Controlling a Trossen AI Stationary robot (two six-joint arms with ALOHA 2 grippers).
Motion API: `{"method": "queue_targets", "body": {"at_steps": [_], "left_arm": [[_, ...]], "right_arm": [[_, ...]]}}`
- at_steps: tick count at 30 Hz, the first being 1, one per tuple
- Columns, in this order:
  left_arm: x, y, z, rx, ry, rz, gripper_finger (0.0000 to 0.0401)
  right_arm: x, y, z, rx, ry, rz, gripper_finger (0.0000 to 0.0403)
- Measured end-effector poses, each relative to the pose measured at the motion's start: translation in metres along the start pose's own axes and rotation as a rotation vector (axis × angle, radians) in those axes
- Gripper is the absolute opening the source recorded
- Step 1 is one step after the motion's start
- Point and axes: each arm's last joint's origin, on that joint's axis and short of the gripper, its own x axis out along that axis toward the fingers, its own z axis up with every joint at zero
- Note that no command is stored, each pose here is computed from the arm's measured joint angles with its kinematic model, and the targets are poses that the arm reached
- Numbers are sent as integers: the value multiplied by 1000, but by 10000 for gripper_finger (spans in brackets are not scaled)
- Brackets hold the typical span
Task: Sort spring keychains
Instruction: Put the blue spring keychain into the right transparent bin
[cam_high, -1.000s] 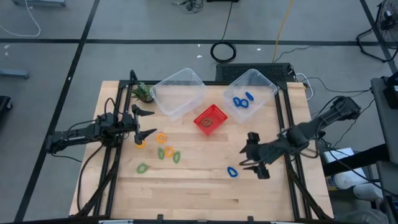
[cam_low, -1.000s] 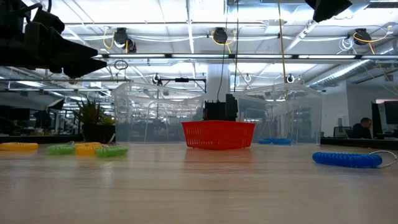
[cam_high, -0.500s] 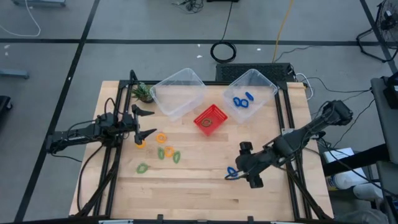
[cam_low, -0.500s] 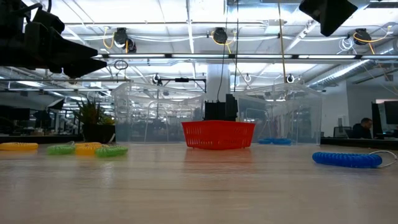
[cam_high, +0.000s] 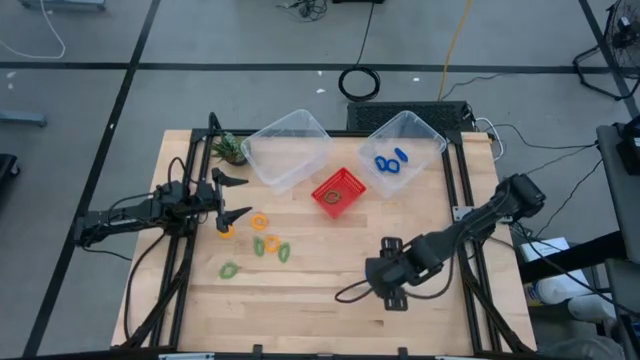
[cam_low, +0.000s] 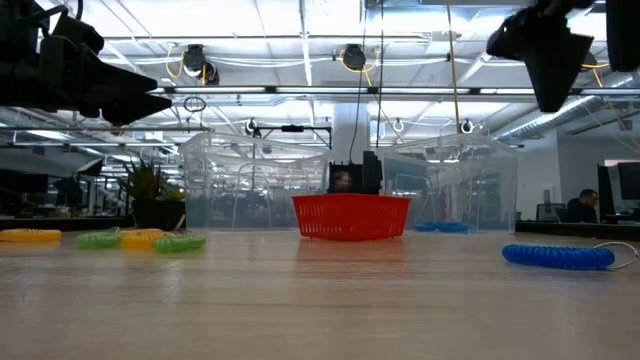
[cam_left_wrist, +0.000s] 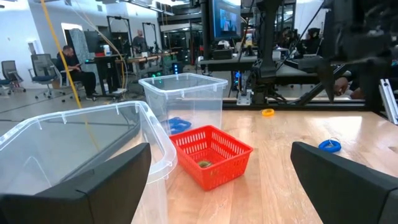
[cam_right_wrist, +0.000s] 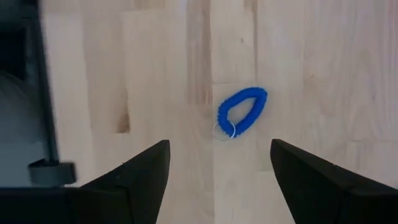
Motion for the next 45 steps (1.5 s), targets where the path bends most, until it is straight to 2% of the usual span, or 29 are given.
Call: {"method": "queue_targets", "body": {"at_steps": [14,24,41,45], "left_arm": [[0,0,0,0,0,0,395],[0,0,0,0,0,0,395],[0,0,0,0,-2,0,395],[0,0,0,0,-1,0,395]], "right_arm": [[52,9,7,-17,79,-92,263],[87,11,12,-29,118,-119,263],[114,11,12,-4,136,-174,262],[114,11,13,25,125,-185,243]]}}
